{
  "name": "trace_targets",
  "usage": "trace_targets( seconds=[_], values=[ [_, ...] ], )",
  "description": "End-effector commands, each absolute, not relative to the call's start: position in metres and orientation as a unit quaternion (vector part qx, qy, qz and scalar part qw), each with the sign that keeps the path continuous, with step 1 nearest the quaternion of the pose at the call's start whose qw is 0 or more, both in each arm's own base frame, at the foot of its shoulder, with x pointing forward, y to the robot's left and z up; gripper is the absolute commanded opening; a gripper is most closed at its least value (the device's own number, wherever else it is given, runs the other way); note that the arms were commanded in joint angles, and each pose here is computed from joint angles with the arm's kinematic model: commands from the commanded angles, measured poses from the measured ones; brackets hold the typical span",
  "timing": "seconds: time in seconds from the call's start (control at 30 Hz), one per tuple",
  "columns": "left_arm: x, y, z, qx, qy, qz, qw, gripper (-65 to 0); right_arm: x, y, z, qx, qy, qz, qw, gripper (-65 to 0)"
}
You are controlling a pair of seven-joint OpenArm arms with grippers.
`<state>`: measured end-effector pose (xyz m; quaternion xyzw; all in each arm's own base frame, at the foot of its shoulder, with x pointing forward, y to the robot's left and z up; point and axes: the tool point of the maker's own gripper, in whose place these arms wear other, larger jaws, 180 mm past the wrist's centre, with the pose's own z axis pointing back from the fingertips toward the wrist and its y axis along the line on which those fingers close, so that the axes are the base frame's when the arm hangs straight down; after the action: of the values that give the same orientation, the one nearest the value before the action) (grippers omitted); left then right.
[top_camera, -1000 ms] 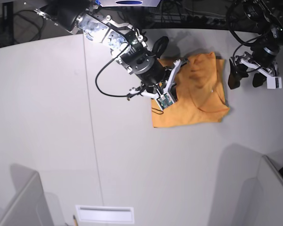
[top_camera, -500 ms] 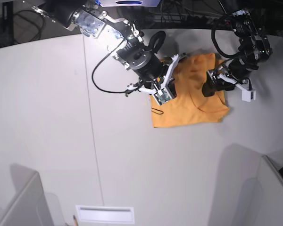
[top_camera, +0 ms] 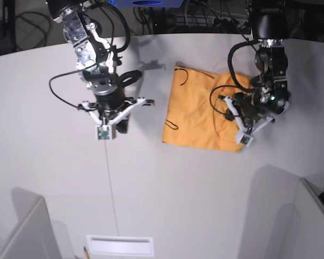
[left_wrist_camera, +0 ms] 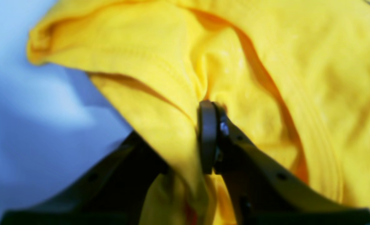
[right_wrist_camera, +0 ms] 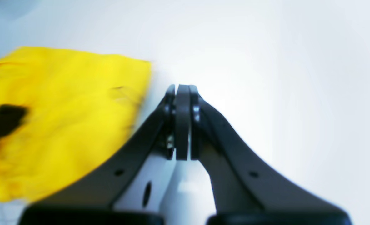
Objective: Fold the T-shirt properly
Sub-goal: 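Pull the bundle toward the table center with the left gripper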
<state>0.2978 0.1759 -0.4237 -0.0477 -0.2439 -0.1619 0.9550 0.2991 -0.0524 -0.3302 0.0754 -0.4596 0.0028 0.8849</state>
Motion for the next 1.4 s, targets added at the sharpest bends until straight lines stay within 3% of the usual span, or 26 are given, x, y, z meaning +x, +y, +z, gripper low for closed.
trace_targets(
  seconds=[0.0,0.17,0.33,0.63,0.83,1.13,1.37],
  values=[
    [0.298,0.177,-0.429,-0.01,-0.211,-0.206,0.955,-65.0,0.309,-0.069,-0.316,0.061,-0.487,-0.017,0.871,-65.0],
    [0.339,0.127,-0.418,0.059,-0.2,-0.392,0.896,-65.0,0.31,-0.142,-0.321,-0.003,-0.485,-0.094,0.869,-65.0],
    [0.365,0.063,-0.408,0.07,-0.227,-0.521,0.82,-65.0,0.295,-0.196,-0.326,-0.053,-0.475,-0.149,0.865,-65.0],
    [0.351,-0.033,-0.435,0.006,-0.252,-0.633,0.732,-65.0,0.266,-0.256,-0.334,-0.1,-0.454,-0.254,0.848,-65.0],
    [0.327,-0.071,-0.443,-0.026,-0.227,-0.674,0.703,-65.0,0.245,-0.271,-0.344,-0.113,-0.436,-0.299,0.841,-65.0],
    [0.321,-0.076,-0.443,-0.02,-0.206,-0.677,0.707,-65.0,0.236,-0.27,-0.349,-0.117,-0.428,-0.298,0.845,-65.0],
    [0.333,-0.046,-0.465,-0.028,-0.162,-0.593,0.788,-65.0,0.239,-0.268,-0.348,-0.113,-0.43,-0.297,0.845,-65.0]
  ],
)
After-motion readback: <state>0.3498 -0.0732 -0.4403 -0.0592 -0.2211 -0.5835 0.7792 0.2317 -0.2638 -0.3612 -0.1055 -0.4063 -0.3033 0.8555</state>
